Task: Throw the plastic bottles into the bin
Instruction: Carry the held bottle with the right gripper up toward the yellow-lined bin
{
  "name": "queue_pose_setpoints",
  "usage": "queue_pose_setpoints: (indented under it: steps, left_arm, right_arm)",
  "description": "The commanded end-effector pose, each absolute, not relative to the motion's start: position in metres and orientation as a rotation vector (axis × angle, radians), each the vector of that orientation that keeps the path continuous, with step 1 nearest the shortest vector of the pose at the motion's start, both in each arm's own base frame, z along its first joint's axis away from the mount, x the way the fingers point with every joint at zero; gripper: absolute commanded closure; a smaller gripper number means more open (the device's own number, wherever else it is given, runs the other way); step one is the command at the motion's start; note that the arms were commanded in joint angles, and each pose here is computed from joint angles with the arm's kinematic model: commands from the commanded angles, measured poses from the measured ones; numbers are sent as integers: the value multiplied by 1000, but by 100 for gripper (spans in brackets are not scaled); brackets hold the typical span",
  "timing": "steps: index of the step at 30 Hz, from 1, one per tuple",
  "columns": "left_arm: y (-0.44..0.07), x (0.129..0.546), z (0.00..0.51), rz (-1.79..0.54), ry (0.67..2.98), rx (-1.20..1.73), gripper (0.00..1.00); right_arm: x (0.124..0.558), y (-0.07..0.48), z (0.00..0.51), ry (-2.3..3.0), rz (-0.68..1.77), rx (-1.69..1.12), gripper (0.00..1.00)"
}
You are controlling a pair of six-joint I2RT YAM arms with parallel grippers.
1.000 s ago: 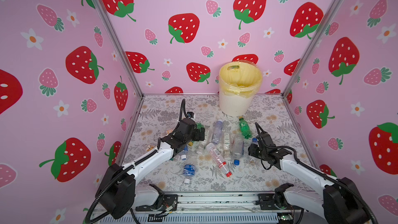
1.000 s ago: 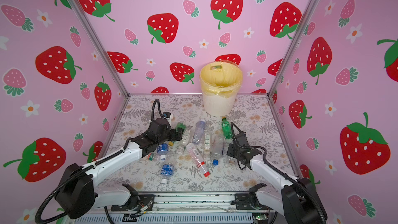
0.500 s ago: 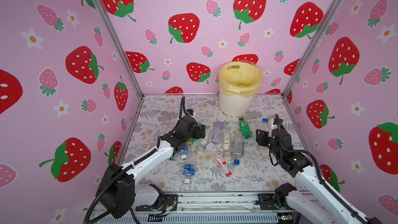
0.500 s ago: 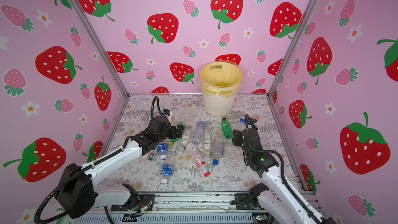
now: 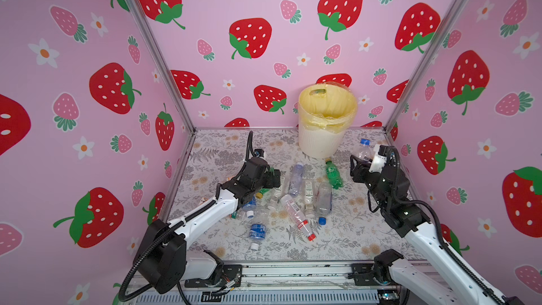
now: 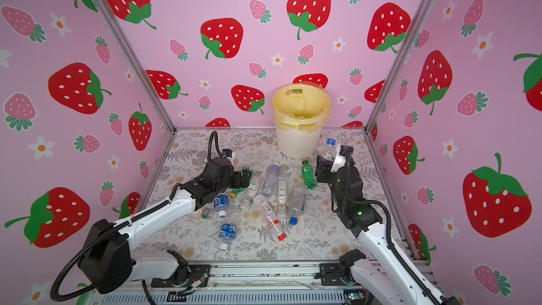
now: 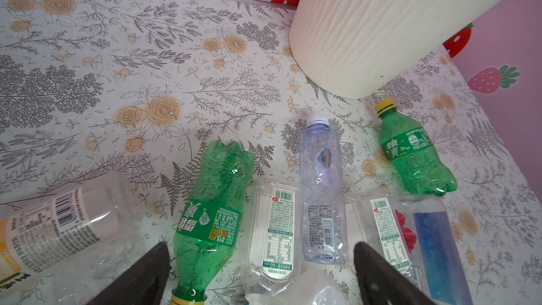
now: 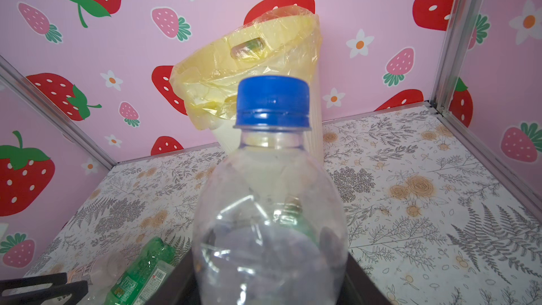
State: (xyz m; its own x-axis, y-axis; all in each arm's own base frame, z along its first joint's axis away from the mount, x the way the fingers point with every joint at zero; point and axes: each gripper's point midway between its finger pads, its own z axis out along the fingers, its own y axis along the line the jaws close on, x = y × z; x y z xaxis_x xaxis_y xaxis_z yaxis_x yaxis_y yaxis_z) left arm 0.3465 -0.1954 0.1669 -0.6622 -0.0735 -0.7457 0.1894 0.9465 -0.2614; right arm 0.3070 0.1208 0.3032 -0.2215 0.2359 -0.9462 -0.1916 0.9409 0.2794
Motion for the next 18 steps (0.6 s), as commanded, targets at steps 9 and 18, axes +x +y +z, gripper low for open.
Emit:
queue_pose_setpoints:
  steps: [9,18]
  left_arm:
    - [-193,349,200,-443,2219,62,1]
    - [-194,350,190,-465,2243,53,1]
  right_arm:
    - [325,124,387,1545,363,8,42]
    - [355,150,412,1517,396,-41,42]
